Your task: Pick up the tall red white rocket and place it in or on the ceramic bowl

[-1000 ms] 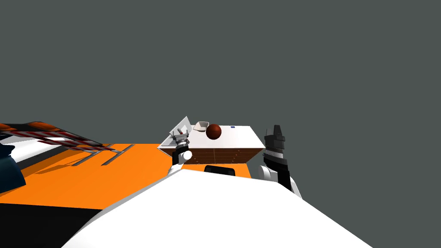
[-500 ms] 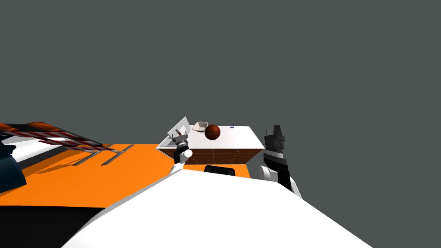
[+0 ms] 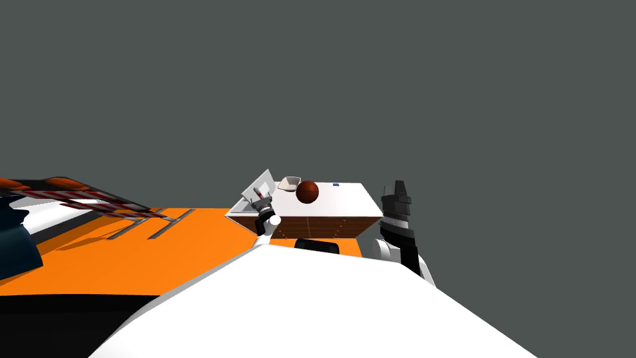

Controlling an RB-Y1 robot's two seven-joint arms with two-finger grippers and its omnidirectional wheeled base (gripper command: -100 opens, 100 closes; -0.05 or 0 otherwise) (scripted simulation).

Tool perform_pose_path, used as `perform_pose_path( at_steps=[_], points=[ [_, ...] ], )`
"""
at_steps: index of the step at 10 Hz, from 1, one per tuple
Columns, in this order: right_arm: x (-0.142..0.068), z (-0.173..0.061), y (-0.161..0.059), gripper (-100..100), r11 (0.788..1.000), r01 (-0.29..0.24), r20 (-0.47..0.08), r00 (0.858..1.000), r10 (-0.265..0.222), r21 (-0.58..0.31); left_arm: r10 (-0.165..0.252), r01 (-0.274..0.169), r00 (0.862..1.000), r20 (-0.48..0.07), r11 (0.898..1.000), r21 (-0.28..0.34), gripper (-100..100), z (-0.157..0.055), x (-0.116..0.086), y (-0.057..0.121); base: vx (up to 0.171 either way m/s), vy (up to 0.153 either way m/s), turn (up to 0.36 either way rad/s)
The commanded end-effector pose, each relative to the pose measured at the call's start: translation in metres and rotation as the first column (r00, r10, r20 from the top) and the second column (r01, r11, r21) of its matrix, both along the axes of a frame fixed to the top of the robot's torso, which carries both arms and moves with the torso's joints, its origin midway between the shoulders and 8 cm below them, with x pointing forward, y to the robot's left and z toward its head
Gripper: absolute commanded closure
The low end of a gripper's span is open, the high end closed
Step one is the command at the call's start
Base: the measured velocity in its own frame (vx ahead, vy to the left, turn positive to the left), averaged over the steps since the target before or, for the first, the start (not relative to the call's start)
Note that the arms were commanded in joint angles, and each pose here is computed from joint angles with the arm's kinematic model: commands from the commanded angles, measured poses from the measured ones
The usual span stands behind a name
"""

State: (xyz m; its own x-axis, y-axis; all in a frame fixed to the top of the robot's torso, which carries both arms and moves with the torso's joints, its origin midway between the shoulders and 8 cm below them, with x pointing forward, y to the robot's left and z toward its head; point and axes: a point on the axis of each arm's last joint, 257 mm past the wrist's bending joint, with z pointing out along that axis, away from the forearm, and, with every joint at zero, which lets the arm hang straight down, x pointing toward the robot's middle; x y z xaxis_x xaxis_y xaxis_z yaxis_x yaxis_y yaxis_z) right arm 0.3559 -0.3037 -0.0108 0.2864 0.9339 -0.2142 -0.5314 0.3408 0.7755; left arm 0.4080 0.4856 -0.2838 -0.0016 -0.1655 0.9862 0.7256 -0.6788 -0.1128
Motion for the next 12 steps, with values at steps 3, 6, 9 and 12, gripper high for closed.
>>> perform_pose_path(
  at_steps=[3, 6, 9, 12],
  points=[
    [0.0, 0.0, 0.0, 0, 1.0, 0.0, 0.0, 1.0, 0.0, 0.0, 0.038, -0.038, 0.999, 0.004, 0.992, -0.122, -100, -0.031, -0.003, -0.021, 0.033, 0.063, 0.016],
    [0.0, 0.0, 0.0, 0, 1.0, 0.0, 0.0, 1.0, 0.0, 0.0, 0.047, -0.046, 0.999, 0.006, 0.987, -0.152, -100, -0.038, -0.004, -0.029, 0.031, 0.068, 0.012],
    [0.0, 0.0, 0.0, 0, 1.0, 0.0, 0.0, 1.0, 0.0, 0.0, 0.047, -0.046, 0.999, 0.005, 0.987, -0.154, 100, -0.039, -0.003, -0.029, 0.001, 0.003, 0.0],
    [0.0, 0.0, 0.0, 0, 1.0, 0.0, 0.0, 1.0, 0.0, 0.0, 0.048, -0.046, 0.999, 0.006, 0.987, -0.154, 100, -0.038, -0.004, -0.029, 0.0, 0.0, 0.0]
  ],
)
